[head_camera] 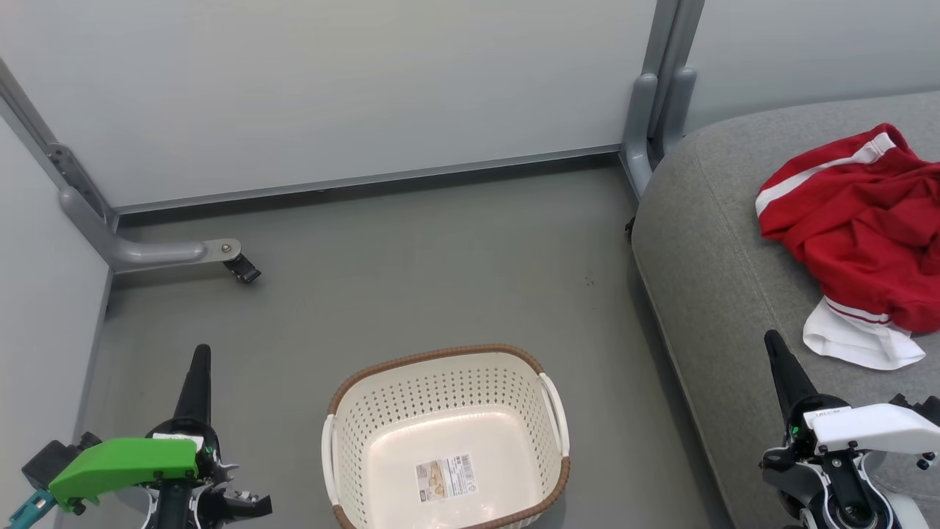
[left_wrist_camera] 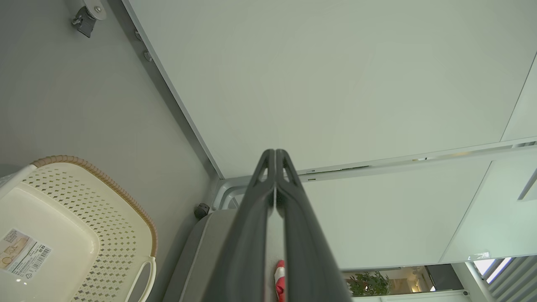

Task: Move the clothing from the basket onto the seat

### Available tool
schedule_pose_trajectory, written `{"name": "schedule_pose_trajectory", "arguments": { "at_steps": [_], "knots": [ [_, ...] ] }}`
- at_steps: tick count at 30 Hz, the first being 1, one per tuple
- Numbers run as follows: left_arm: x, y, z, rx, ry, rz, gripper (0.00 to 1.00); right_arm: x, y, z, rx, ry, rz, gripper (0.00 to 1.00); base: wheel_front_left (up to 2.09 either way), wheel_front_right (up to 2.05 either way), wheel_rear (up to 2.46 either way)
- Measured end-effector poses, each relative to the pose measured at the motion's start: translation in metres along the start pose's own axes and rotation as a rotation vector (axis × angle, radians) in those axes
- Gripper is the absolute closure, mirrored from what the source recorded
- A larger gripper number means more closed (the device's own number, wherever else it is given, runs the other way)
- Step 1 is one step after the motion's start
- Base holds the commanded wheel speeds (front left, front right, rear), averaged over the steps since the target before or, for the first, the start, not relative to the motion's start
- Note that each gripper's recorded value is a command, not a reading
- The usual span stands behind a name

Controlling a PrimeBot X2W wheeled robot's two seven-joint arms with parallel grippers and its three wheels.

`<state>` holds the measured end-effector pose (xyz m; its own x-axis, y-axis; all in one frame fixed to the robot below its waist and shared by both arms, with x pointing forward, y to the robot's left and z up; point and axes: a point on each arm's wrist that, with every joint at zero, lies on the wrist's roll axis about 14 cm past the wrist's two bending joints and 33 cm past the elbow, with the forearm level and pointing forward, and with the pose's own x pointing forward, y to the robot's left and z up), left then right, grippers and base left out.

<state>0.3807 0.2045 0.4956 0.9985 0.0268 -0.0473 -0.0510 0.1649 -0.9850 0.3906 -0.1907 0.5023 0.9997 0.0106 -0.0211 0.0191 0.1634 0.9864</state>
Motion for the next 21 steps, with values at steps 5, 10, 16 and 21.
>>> {"name": "schedule_pose_trajectory", "arguments": {
  "at_steps": [5,10,16,21],
  "knots": [
    [0.0011,-0.0014,-0.001,-0.037,0.007,-0.006,1.0,-0.0009,-0.0005,0.0018,0.038,-0.003,0.0,1.0,0.0,0.0,0.0],
    [0.0026,-0.0033,-0.0019,-0.074,0.013,-0.013,1.0,-0.0018,-0.0007,0.0034,0.074,-0.004,0.001,1.0,0.0,0.0,0.0],
    [0.0043,-0.006,-0.0028,-0.122,0.019,-0.025,1.0,-0.002,0.0005,0.0059,0.121,-0.007,0.007,1.0,0.0,0.0,0.0],
    [0.0058,-0.0081,-0.0035,-0.152,0.025,-0.033,1.0,-0.0026,0.001,0.0077,0.155,-0.009,0.011,1.0,0.0,0.0,0.0]
  ]
}}
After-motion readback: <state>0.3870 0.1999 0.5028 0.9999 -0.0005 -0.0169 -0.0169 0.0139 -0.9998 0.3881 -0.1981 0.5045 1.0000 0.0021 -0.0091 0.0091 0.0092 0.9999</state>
